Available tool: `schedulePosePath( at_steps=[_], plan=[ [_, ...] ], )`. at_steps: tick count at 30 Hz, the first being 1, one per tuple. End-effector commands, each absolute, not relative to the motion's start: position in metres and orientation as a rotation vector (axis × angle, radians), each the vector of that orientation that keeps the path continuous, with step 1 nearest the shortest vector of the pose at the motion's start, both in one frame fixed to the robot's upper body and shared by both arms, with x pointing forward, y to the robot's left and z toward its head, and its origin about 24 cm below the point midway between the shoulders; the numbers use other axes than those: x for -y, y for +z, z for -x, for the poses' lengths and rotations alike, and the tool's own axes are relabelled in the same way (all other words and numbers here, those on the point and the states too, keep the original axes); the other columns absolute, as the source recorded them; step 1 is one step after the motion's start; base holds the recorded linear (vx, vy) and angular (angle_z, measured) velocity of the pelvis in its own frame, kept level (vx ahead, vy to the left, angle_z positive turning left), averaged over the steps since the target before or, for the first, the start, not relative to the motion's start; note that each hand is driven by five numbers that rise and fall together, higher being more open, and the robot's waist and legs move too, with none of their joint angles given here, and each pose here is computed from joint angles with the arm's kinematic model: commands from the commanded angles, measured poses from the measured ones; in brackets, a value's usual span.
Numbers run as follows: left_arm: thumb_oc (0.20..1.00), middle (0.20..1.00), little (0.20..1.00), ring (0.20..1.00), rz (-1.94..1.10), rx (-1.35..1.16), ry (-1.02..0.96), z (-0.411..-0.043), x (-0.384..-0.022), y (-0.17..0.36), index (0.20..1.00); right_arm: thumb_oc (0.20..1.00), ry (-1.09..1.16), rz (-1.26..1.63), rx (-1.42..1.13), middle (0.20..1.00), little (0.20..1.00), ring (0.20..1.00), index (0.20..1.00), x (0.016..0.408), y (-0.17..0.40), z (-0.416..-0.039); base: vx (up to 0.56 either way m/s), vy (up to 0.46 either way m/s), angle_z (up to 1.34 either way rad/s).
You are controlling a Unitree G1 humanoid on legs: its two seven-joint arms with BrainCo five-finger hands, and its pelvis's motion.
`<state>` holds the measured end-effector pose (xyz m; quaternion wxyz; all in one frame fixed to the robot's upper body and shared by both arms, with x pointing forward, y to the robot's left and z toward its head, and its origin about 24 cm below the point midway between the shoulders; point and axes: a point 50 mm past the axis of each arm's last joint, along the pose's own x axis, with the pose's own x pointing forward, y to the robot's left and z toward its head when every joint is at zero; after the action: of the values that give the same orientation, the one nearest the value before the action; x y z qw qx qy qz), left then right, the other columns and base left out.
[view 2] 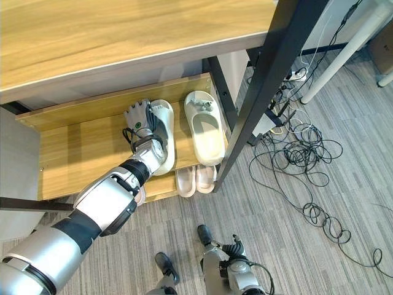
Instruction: Arrange the slippers neatly on the shoe rack.
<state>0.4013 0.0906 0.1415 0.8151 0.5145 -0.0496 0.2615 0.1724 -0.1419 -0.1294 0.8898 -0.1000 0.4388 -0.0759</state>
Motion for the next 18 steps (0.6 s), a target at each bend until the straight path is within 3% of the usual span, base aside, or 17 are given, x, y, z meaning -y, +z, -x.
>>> schedulePosePath(
  at_steps=[1, 9, 18],
  plan=[
    [0.2, 0.2, 0.2, 0.2, -1.058, -0.067, 0.37, -0.384, -0.049, 0.109, 0.2, 1.0, -0.11, 0.144, -1.035, 1.0, 1.0, 1.0, 1.0, 0.112, -0.144, -0.14, -0.07, -0.08, 0.0],
    [0.2, 0.2, 0.2, 0.2, -1.123, -0.046, 0.342, -0.38, -0.046, 0.099, 0.2, 1.0, -0.126, 0.144, -1.027, 1.0, 1.0, 1.0, 1.0, 0.117, -0.143, -0.15, 0.02, 0.002, -0.02],
    [0.2, 0.2, 0.2, 0.2, -1.029, -0.272, 0.383, -0.362, -0.054, 0.064, 0.2, 1.0, -0.124, 0.133, -1.036, 1.0, 1.0, 1.0, 1.0, 0.108, -0.142, -0.155, 0.0, -0.008, -0.02]
  ],
)
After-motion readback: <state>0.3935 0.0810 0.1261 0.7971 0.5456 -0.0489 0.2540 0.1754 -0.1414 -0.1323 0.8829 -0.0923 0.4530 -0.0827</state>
